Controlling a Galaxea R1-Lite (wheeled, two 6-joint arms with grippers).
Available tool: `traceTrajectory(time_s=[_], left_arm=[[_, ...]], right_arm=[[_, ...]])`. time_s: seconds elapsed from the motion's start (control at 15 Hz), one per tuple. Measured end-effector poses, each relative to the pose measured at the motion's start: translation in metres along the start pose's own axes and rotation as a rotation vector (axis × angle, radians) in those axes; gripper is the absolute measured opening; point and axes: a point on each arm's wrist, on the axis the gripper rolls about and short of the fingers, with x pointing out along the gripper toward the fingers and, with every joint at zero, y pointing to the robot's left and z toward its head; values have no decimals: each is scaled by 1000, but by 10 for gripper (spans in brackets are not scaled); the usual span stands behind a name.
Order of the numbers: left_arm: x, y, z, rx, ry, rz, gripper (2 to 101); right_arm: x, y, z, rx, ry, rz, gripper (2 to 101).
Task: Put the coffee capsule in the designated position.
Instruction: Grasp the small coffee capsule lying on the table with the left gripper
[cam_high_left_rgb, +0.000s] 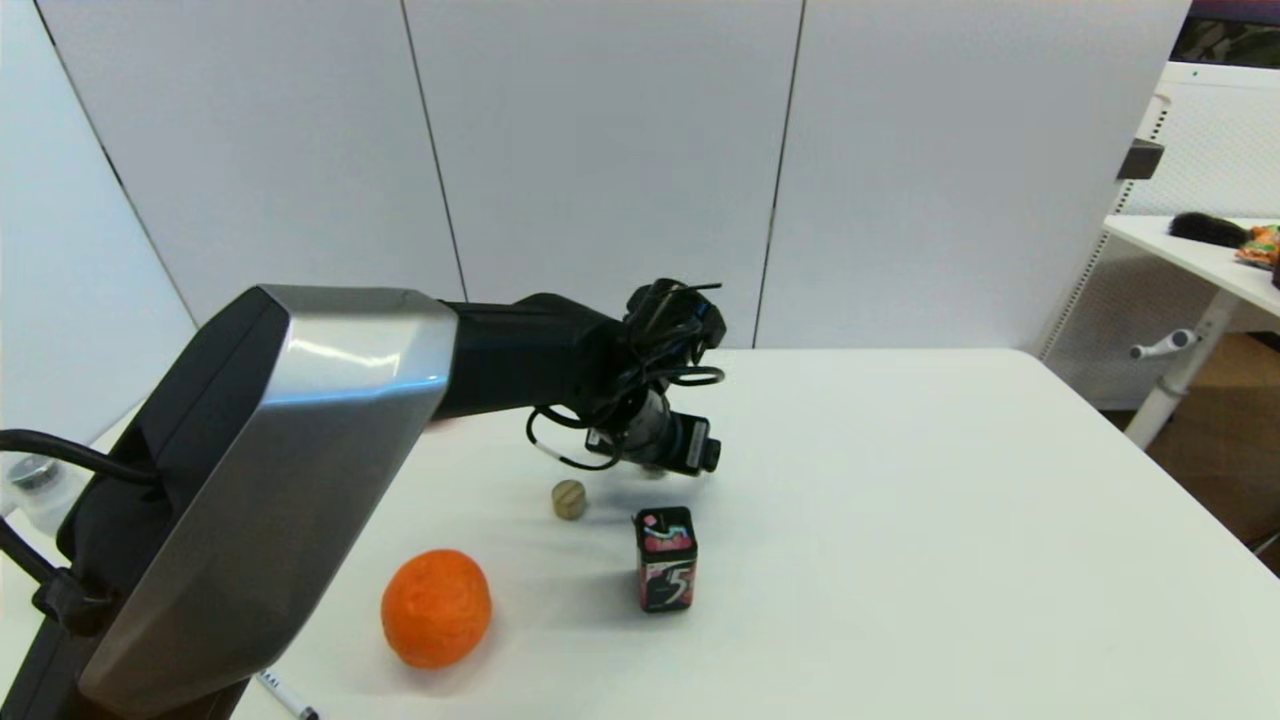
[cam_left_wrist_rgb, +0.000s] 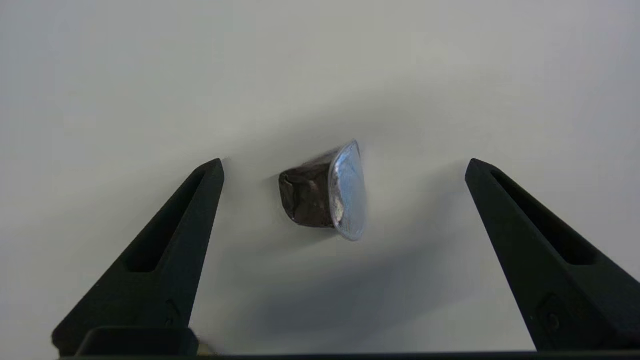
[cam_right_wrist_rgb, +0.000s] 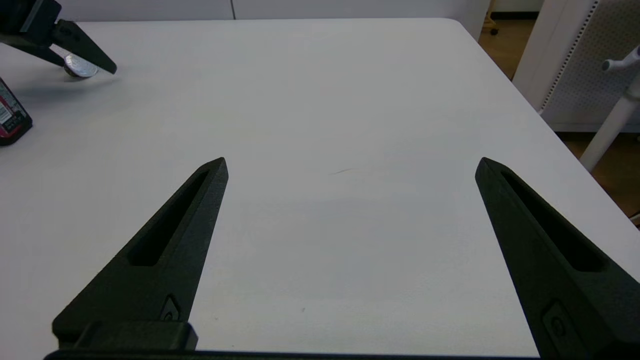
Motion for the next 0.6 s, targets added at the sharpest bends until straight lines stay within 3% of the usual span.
traceTrajectory(time_s=[0.6], left_arm=[[-5,-2,0,-5,-5,-10,978]], right_arm=[[0,0,0,0,0,0,980]])
